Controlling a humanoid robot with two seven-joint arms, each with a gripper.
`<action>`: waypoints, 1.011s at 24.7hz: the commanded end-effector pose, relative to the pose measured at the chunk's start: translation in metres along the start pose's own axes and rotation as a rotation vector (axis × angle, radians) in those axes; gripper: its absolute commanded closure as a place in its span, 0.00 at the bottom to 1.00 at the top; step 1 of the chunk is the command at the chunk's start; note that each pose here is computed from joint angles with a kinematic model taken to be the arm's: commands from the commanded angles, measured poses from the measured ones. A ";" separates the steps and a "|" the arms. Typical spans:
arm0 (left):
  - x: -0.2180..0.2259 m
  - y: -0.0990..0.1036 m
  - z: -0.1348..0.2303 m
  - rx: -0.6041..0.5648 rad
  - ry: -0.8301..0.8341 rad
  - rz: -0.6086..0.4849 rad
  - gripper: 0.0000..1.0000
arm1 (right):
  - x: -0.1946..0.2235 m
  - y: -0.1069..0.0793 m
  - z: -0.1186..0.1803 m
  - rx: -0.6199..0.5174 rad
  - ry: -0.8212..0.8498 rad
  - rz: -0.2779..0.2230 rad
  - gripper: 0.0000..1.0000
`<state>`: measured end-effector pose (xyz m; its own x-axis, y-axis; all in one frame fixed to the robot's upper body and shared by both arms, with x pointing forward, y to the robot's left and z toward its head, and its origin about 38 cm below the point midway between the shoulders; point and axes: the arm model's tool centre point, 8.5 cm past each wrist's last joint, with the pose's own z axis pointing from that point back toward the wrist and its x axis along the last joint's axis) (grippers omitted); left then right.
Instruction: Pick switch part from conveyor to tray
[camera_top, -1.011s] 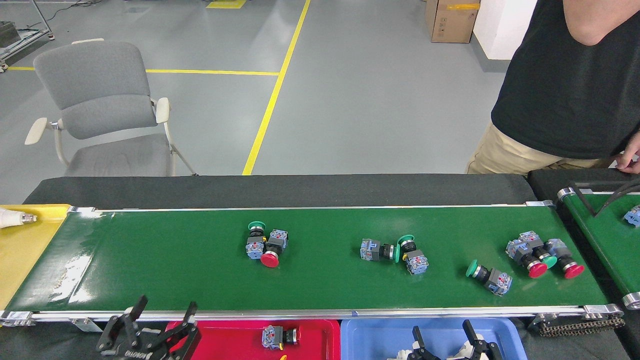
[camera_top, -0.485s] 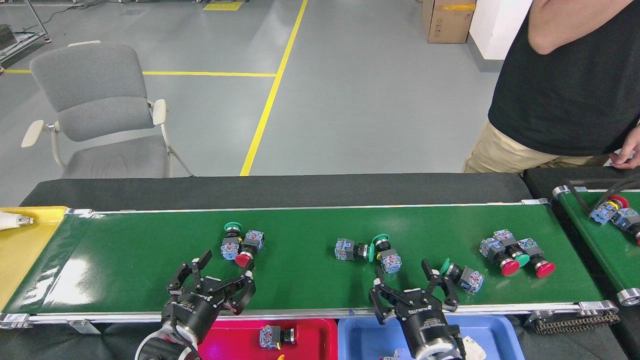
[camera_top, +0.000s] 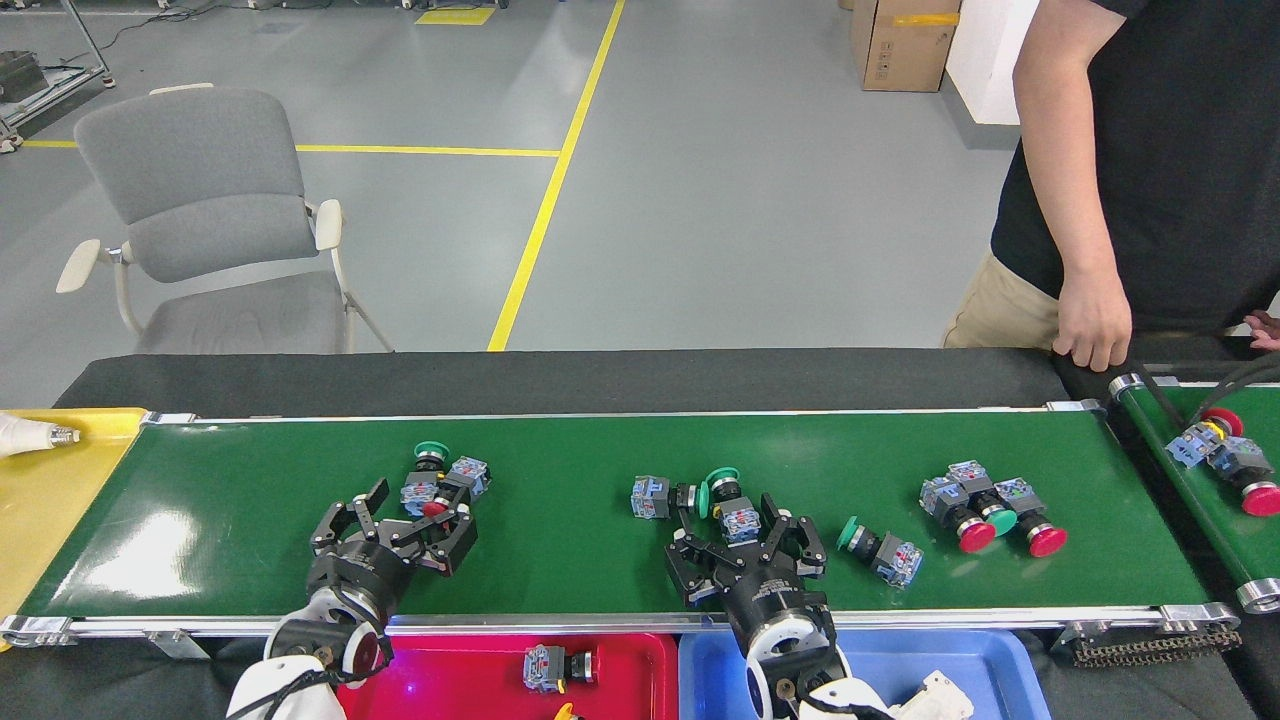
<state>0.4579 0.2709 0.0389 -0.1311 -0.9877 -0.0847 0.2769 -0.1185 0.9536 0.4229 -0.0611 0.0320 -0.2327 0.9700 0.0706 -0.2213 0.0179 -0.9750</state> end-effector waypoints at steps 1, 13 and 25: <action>-0.007 0.013 -0.005 0.032 0.020 -0.003 0.01 | 0.007 -0.011 -0.004 -0.017 -0.014 0.013 0.77; -0.004 0.008 -0.005 0.021 0.018 0.008 0.20 | 0.073 -0.021 0.065 -0.133 -0.356 0.052 0.95; 0.029 0.006 0.043 0.141 -0.224 -0.025 0.61 | 0.096 0.001 0.120 -0.138 -0.519 0.085 0.00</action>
<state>0.4181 0.2524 0.0379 -0.2709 -0.9615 -0.0457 0.1990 -0.1024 0.9746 0.2828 0.0075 0.0540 -0.7002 0.7118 0.0564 -0.0919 -0.0115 -0.9957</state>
